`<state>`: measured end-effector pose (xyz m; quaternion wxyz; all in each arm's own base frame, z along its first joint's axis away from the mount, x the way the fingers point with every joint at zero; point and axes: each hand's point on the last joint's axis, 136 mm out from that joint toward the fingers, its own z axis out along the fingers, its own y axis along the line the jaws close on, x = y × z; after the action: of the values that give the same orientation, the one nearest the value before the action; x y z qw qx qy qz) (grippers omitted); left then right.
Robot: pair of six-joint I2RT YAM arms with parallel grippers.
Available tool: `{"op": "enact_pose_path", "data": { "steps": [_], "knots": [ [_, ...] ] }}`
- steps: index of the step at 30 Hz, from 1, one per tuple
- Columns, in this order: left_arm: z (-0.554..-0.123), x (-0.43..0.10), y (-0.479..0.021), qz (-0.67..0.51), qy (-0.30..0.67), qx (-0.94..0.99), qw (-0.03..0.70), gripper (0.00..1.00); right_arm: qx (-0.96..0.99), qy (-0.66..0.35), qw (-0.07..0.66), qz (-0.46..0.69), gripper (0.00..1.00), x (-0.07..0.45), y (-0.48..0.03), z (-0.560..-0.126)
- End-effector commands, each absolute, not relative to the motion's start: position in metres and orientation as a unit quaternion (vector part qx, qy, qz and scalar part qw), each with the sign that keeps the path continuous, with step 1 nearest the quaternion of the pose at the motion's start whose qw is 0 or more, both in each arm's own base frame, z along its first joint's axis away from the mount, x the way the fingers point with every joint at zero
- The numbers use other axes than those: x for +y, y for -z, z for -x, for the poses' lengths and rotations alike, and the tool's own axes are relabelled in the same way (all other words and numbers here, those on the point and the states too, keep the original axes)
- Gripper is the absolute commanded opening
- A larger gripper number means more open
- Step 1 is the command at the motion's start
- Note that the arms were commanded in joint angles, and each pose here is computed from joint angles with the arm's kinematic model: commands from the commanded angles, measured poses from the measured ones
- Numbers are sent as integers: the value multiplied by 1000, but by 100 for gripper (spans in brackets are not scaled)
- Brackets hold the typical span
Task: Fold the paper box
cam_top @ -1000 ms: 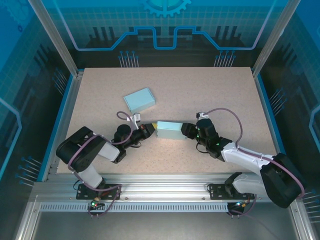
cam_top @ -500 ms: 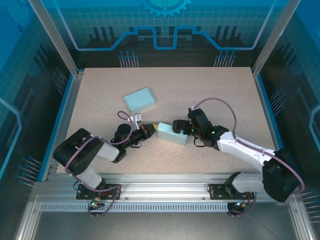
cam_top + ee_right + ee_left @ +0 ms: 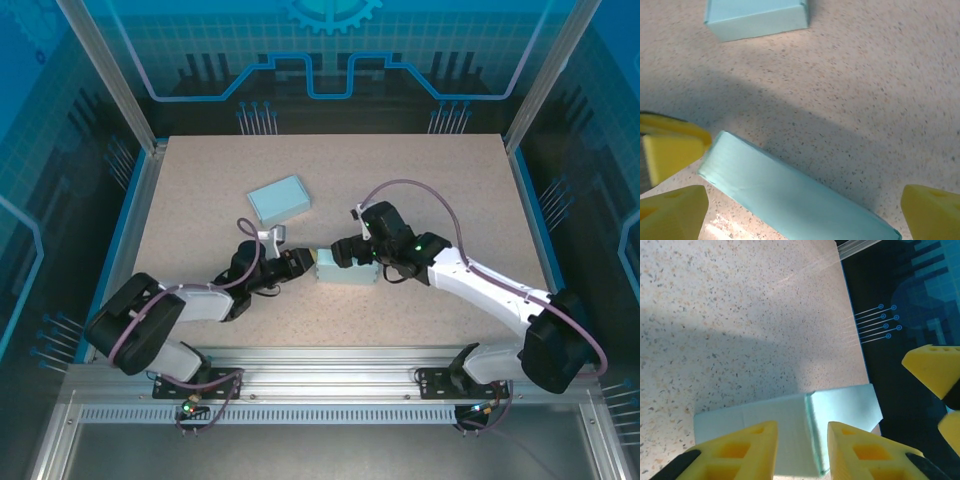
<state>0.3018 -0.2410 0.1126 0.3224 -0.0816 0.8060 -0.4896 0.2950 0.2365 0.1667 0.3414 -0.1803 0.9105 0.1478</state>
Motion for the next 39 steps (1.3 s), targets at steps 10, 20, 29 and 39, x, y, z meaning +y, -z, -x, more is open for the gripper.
{"op": "enact_pose_path", "data": {
  "steps": [10, 20, 29, 39],
  "knots": [
    [-297, -212, -129, 66, 403, 837, 364, 53, 816, -120, 266, 499, 100, 267, -154, -258],
    [-280, -147, -150, 95, 287, 849, 434, 99, 816, -44, 207, 538, 100, 265, -104, -275],
    [-269, -116, -161, 113, 247, 843, 463, 99, 825, 16, 221, 519, 66, 263, -84, -299],
    [-267, -106, -163, 119, 234, 841, 474, 99, 823, 140, 285, 471, 29, 252, -96, -341]
  ]
}}
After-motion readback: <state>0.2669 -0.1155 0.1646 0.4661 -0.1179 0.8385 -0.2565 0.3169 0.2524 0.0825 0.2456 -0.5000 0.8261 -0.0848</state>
